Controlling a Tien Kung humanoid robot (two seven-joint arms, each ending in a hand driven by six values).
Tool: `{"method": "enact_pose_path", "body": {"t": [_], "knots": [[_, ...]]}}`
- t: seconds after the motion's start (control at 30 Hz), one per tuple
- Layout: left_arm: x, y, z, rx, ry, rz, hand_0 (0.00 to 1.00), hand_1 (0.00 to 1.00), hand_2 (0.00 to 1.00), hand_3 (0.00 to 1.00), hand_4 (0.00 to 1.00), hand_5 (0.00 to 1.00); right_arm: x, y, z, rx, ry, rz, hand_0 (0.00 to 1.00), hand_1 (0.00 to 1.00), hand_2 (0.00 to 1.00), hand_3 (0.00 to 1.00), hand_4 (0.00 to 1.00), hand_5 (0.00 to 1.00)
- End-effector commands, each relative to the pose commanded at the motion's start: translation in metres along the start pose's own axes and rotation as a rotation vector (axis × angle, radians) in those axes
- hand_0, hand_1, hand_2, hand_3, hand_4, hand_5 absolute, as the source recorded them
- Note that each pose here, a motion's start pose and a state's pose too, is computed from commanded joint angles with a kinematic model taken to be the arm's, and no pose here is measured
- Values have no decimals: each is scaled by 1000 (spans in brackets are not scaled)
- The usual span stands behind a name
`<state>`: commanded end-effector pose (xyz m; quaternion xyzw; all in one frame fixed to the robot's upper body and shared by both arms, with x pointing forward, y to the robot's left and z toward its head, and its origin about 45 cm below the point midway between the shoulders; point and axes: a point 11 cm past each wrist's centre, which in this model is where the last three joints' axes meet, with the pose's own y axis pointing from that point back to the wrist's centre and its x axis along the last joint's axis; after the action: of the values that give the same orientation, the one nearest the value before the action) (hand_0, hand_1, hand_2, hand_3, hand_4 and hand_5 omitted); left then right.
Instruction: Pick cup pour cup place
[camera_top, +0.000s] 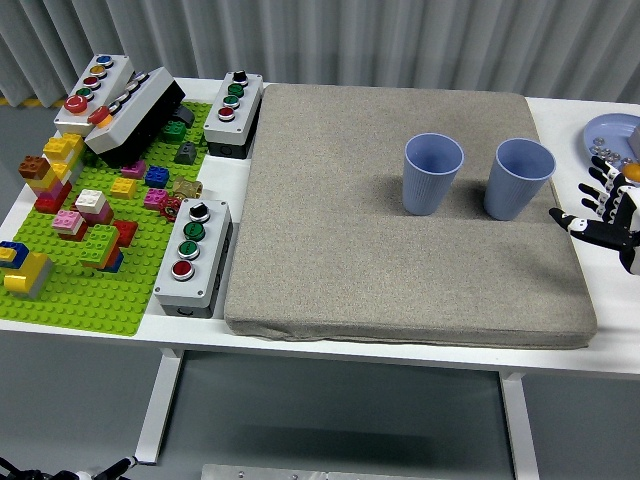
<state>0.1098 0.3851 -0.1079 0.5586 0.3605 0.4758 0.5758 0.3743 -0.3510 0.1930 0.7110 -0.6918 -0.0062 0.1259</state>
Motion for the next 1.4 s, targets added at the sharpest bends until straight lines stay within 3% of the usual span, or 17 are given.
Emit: {"method": "enact_pose_path", "body": {"t": [0.47, 0.73, 0.77, 1.4], "knots": [[-1, 0, -1, 2, -4, -3, 848, 868, 885, 776, 597, 998, -18, -7, 13, -30, -22, -30, 973, 952, 998, 998, 828, 130], [-1, 0, 1, -1, -5, -4, 848, 868, 884, 776, 596, 998, -24, -13, 10, 0, -22, -13, 998, 959, 998, 998, 834, 167], [-1, 0, 2, -2, -5, -3, 848, 867, 883, 776, 596, 998, -25, -14, 9, 5, -27, -13, 998, 954, 998, 998, 859, 284], [-1, 0, 4, -5, -8, -5, 848, 867, 883, 775, 595, 998, -37, -21, 14, 3, -81, -16, 998, 955, 998, 998, 857, 292]]}}
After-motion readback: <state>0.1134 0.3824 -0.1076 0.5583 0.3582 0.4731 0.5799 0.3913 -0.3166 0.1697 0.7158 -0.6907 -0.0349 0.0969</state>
